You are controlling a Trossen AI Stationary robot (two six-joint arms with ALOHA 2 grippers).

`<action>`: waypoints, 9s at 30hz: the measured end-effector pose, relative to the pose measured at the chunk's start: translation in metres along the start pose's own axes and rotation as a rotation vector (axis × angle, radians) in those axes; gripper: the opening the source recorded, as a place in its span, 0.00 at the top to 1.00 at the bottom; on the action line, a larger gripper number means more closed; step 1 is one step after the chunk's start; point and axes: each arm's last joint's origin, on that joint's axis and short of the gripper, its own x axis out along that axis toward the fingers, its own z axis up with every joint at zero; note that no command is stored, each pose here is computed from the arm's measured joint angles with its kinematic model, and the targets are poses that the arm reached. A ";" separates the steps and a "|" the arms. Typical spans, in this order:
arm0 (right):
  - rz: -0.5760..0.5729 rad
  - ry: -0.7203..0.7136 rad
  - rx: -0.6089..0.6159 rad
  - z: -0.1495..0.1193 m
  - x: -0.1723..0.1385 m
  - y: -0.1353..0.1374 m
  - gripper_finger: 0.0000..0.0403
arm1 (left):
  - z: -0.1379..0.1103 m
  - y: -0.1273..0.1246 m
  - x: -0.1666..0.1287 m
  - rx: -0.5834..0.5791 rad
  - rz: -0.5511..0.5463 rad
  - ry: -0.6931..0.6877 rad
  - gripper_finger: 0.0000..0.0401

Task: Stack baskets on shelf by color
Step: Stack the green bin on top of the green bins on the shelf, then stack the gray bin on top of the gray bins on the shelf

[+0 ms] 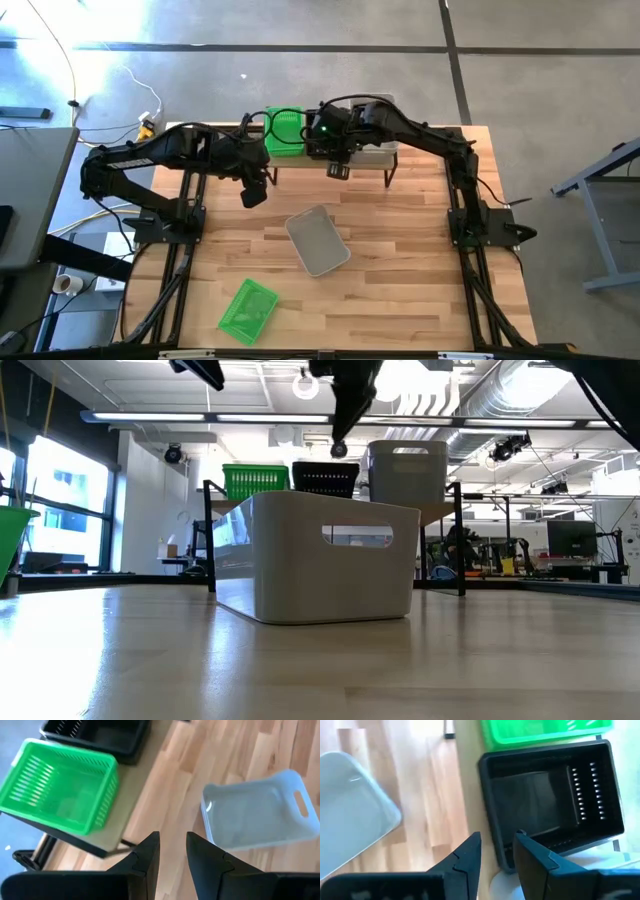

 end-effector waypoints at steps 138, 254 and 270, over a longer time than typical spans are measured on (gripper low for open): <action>0.127 0.033 0.189 -0.033 -0.082 0.209 0.76 | -0.127 -0.131 -0.014 0.372 -0.289 -0.046 1.00; 0.371 0.099 0.083 -0.013 -0.058 0.155 0.75 | -0.004 0.024 -0.006 0.206 -0.162 -0.058 0.74; 0.426 0.111 0.079 -0.018 -0.058 0.211 0.75 | -0.027 -0.019 -0.048 0.199 -0.360 -0.133 0.74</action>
